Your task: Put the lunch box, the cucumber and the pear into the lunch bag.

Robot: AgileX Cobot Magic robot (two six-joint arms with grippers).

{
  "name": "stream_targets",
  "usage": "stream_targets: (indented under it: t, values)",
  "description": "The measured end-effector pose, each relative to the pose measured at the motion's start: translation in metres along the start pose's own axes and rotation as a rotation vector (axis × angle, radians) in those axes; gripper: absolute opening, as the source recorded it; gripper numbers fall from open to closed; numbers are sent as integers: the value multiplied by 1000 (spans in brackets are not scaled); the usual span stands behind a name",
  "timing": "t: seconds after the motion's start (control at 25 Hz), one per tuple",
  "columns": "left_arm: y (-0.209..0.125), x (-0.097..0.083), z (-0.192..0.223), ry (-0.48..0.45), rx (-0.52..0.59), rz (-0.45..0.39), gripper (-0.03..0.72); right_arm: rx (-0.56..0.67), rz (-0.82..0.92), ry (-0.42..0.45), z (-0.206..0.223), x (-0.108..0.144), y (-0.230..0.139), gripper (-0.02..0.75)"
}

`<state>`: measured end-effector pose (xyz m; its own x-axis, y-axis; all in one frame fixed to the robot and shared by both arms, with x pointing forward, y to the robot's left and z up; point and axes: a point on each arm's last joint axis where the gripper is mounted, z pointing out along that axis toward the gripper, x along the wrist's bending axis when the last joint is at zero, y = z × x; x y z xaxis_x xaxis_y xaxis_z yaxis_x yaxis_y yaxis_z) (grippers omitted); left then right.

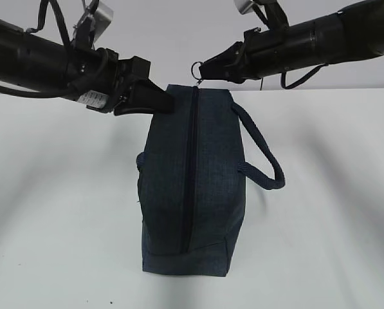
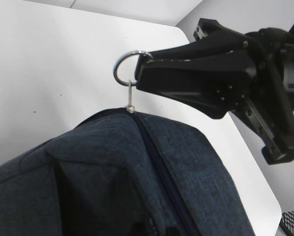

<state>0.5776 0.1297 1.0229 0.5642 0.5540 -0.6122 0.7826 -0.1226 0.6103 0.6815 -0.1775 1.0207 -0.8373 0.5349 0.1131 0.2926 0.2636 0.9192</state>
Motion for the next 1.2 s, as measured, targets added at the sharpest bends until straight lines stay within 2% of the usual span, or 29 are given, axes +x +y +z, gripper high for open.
stream_targets:
  t: [0.12, 0.32, 0.56, 0.92, 1.2]
  values:
    - [3, -4, -1, -21, 4, 30, 25, 3, 21, 12, -3, -6, -6, 6]
    - [17, -19, -7, -86, 33, 126, 24, 24, 92, 2, 0, -19, -24, 6]
    - [32, -30, -14, -109, 27, 196, 24, 32, 110, -24, 2, -24, -29, 6]
    - [33, -26, -11, -100, 24, 193, 24, 71, 99, -70, 2, -28, -32, 6]
    - [33, -24, -10, -90, 18, 190, 24, 91, 166, -63, 8, -32, -44, 6]
